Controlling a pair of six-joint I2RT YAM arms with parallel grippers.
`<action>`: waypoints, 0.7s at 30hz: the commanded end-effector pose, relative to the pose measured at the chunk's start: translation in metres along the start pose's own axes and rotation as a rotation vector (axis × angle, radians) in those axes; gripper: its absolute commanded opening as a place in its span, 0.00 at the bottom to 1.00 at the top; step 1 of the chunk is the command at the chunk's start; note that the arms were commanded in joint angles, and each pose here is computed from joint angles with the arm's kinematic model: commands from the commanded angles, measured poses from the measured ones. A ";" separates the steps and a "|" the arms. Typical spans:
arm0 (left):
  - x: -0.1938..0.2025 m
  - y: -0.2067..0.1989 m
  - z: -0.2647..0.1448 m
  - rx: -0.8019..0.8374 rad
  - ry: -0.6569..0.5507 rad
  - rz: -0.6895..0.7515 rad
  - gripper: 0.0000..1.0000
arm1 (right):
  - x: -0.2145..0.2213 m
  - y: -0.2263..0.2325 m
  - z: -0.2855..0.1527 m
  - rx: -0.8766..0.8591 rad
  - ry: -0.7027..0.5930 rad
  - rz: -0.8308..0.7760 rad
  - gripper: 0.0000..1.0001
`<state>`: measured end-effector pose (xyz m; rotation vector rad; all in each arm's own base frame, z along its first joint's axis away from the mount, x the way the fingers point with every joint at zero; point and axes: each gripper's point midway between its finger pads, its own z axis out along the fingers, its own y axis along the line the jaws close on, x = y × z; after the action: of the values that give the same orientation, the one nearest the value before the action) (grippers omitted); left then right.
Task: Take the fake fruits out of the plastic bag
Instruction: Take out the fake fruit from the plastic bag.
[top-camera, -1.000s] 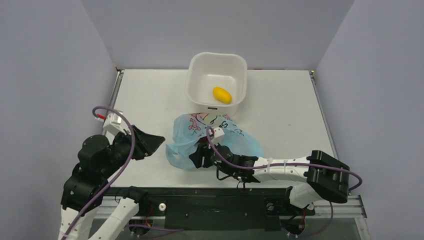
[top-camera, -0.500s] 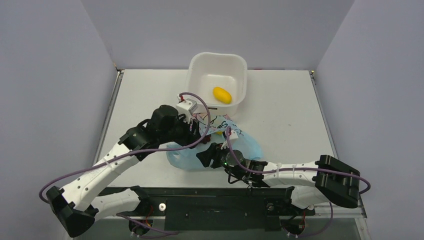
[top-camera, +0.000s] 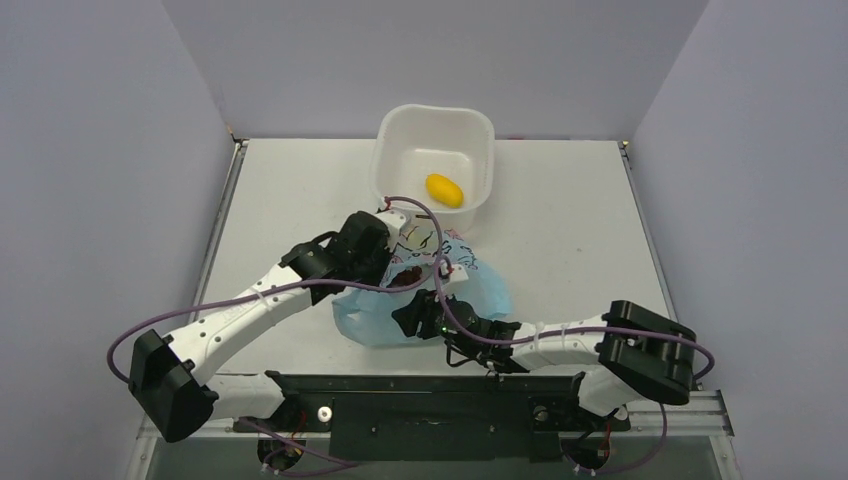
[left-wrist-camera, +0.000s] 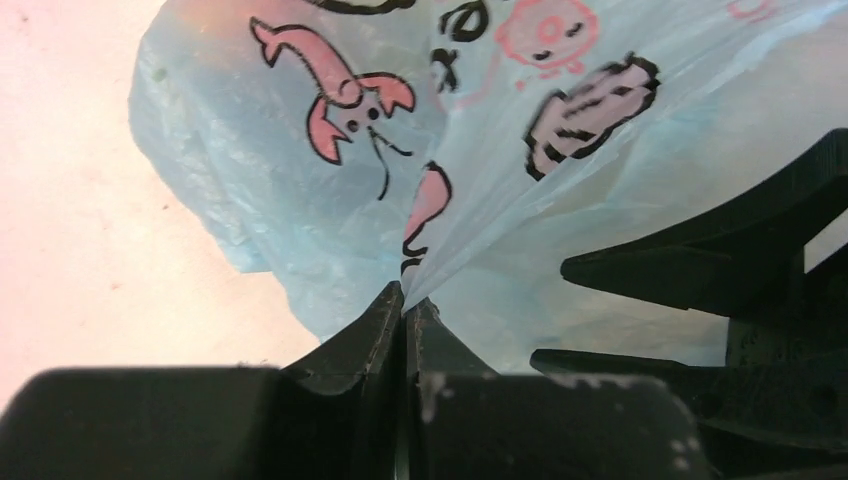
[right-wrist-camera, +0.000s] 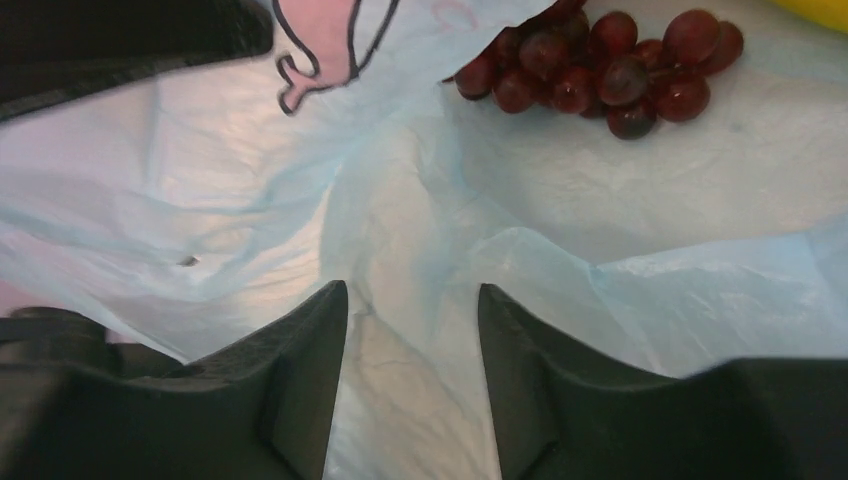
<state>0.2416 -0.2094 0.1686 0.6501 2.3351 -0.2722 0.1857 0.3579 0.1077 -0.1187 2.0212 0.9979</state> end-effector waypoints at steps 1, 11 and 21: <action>-0.011 0.028 -0.005 -0.144 -0.036 0.019 0.00 | 0.008 0.026 0.023 -0.092 0.005 -0.035 0.38; -0.055 0.073 -0.066 -0.306 -0.398 -0.095 0.00 | 0.084 0.016 0.044 -0.105 0.150 -0.096 0.07; -0.040 0.042 -0.055 -0.105 -0.433 -0.030 0.00 | 0.071 0.010 0.023 -0.005 0.159 -0.247 0.15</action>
<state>0.2547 -0.1570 0.2292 0.4254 1.9966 -0.2062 0.1488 0.4060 0.0195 -0.4152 2.1493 0.9409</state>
